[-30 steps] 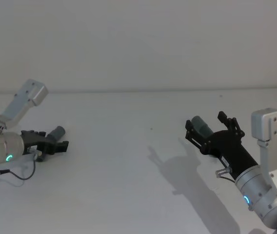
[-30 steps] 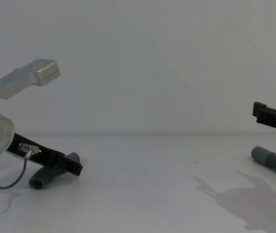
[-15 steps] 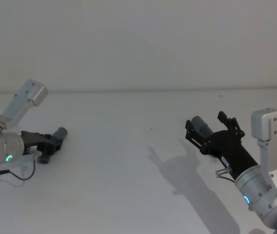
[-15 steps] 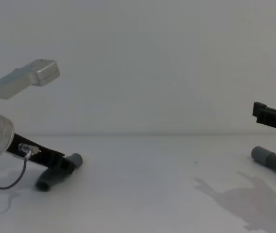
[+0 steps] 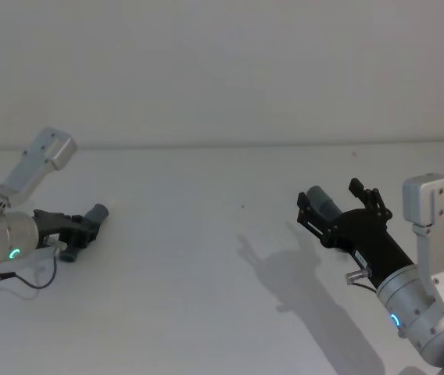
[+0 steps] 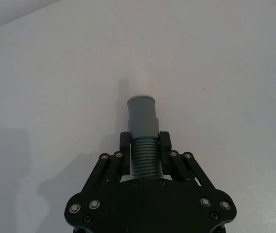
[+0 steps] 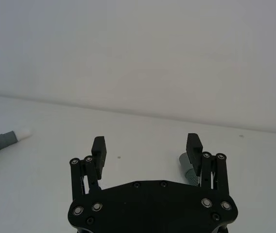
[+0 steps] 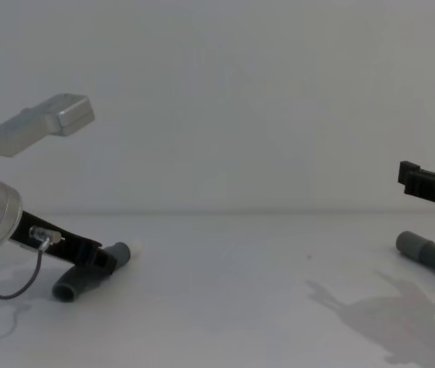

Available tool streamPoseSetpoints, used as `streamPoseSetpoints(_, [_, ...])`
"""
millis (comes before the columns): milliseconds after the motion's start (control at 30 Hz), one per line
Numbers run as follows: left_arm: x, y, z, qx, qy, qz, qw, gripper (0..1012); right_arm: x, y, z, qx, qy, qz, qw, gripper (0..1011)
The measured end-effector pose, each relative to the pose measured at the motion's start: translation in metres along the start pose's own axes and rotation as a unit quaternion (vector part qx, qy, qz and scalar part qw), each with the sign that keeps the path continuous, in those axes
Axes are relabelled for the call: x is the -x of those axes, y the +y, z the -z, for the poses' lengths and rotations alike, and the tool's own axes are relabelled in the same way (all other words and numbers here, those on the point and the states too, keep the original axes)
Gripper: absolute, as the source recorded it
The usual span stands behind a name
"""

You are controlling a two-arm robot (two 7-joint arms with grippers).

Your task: Use both hands to pick up one end of the pipe from the table, align the ends, and insert them.

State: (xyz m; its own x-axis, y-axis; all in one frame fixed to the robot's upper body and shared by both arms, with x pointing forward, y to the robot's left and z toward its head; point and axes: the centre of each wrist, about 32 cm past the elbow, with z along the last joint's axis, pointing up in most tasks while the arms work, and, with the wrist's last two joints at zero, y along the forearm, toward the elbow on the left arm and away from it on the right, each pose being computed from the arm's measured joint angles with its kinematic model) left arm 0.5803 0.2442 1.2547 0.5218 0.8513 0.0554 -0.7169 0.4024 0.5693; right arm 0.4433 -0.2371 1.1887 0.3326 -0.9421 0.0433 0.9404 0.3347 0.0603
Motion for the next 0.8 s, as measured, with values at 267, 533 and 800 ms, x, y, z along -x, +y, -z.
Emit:
streamPoseSetpoints(267, [0.0000,0.0000,0.0000,0.000,0.000,0.000,1.0000,313,0.000,0.000,0.000,0.000,0.000,0.000,1.0000,1002])
streamPoseSetpoints(533, [0.0000,0.0000,0.0000,0.000,0.000,0.000,1.0000,313,-0.002,0.003,-0.001,0.004,-0.006,-0.007,1.0000,1002])
streamPoseSetpoints(800, [0.0000,0.0000,0.0000,0.000,0.000,0.000,1.0000,313,-0.010,0.015,-0.006,0.038,-0.020,-0.037,0.9984,1002])
